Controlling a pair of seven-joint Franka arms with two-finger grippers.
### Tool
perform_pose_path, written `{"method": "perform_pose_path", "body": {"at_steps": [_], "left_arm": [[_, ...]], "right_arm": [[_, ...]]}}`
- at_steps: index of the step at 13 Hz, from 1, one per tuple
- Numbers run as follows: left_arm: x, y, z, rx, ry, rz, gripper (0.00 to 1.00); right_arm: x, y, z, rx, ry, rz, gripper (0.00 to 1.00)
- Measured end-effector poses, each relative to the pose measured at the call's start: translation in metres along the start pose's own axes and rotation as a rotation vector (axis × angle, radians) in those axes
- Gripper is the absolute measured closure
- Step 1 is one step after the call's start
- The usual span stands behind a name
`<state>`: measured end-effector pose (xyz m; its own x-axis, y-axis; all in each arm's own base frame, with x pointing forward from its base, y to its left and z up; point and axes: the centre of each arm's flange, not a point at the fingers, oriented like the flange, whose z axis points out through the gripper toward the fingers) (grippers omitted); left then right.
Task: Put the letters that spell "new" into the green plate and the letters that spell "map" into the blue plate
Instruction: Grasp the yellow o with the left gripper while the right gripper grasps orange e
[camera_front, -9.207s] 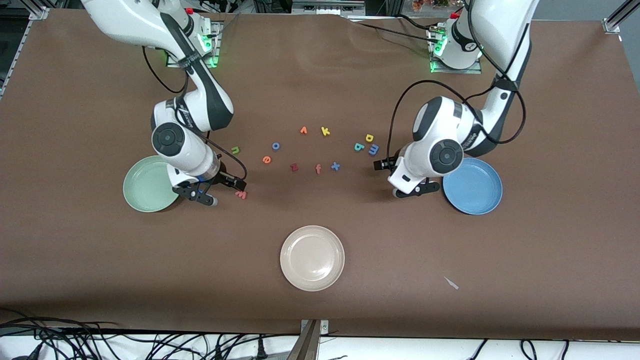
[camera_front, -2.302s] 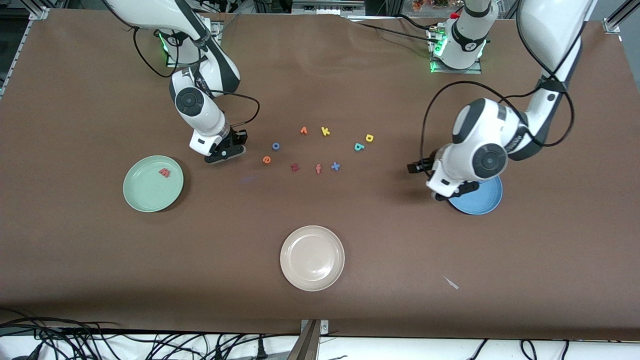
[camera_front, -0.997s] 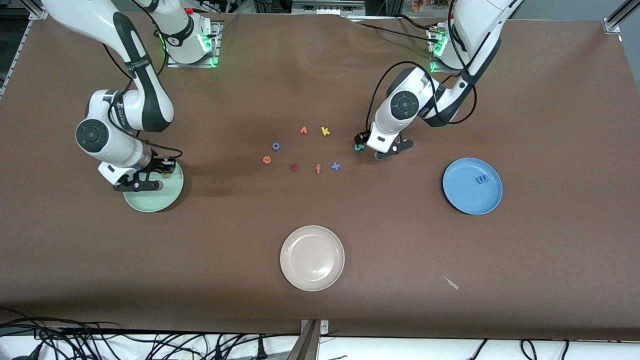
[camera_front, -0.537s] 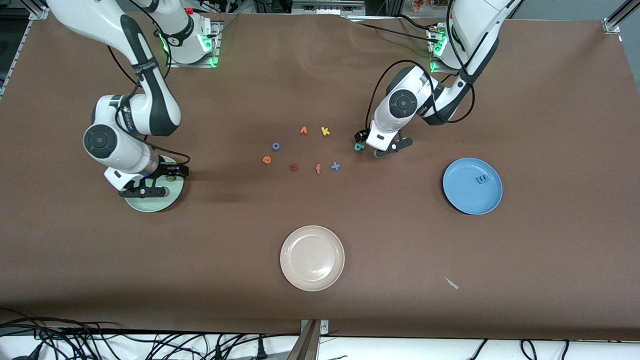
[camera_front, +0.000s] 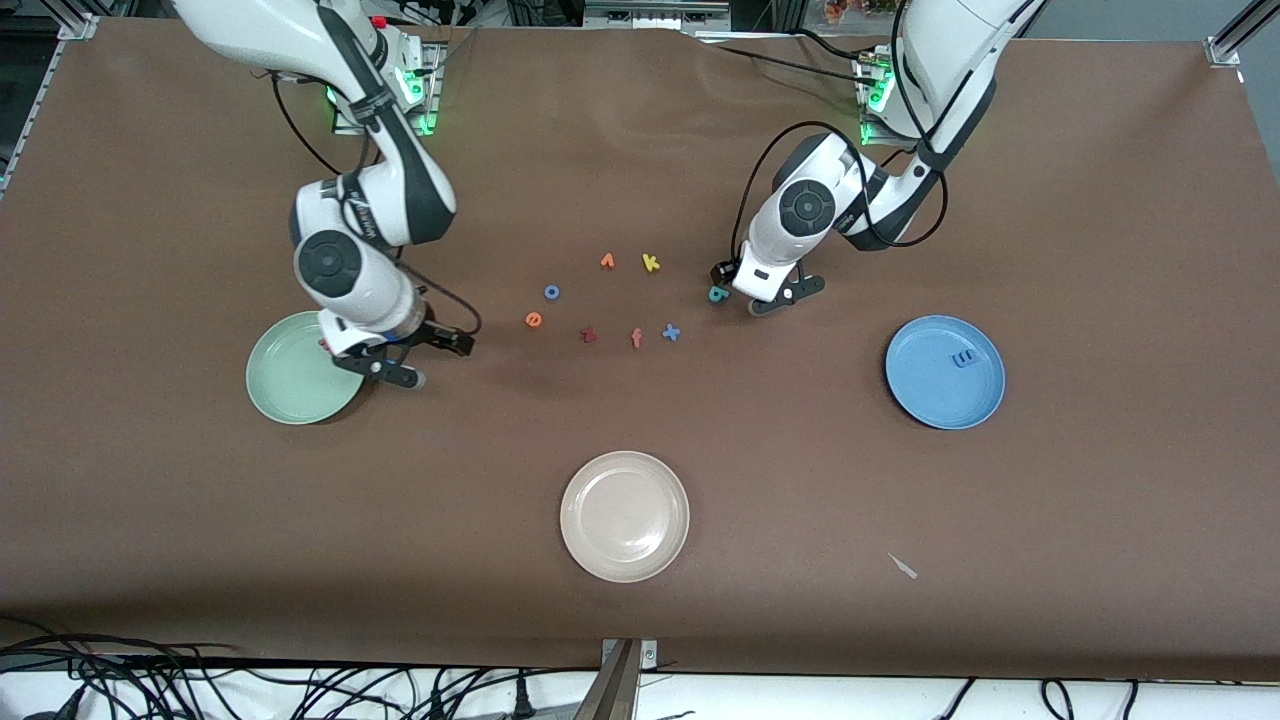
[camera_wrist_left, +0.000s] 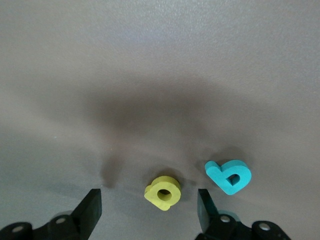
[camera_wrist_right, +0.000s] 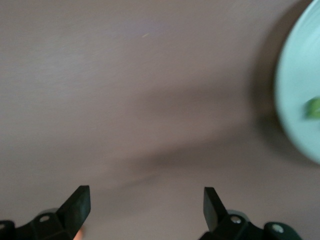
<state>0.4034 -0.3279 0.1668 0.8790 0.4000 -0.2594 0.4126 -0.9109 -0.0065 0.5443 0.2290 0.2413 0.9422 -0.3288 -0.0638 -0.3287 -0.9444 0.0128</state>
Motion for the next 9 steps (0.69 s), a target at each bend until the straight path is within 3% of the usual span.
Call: {"method": "perform_pose_path", "body": {"at_steps": [4,9], "left_arm": [[0.001,-0.001,0.003,0.000,-0.003,-0.002,0.14],[0.001,-0.001,0.003,0.000,-0.002,-0.003,0.19]], "right_arm": [[-0.042,-0.053,0.031,0.052,0.019,0.117,0.00],[-0.076,-0.080,0.053,0.040,0.008,0.180,0.00]]}}
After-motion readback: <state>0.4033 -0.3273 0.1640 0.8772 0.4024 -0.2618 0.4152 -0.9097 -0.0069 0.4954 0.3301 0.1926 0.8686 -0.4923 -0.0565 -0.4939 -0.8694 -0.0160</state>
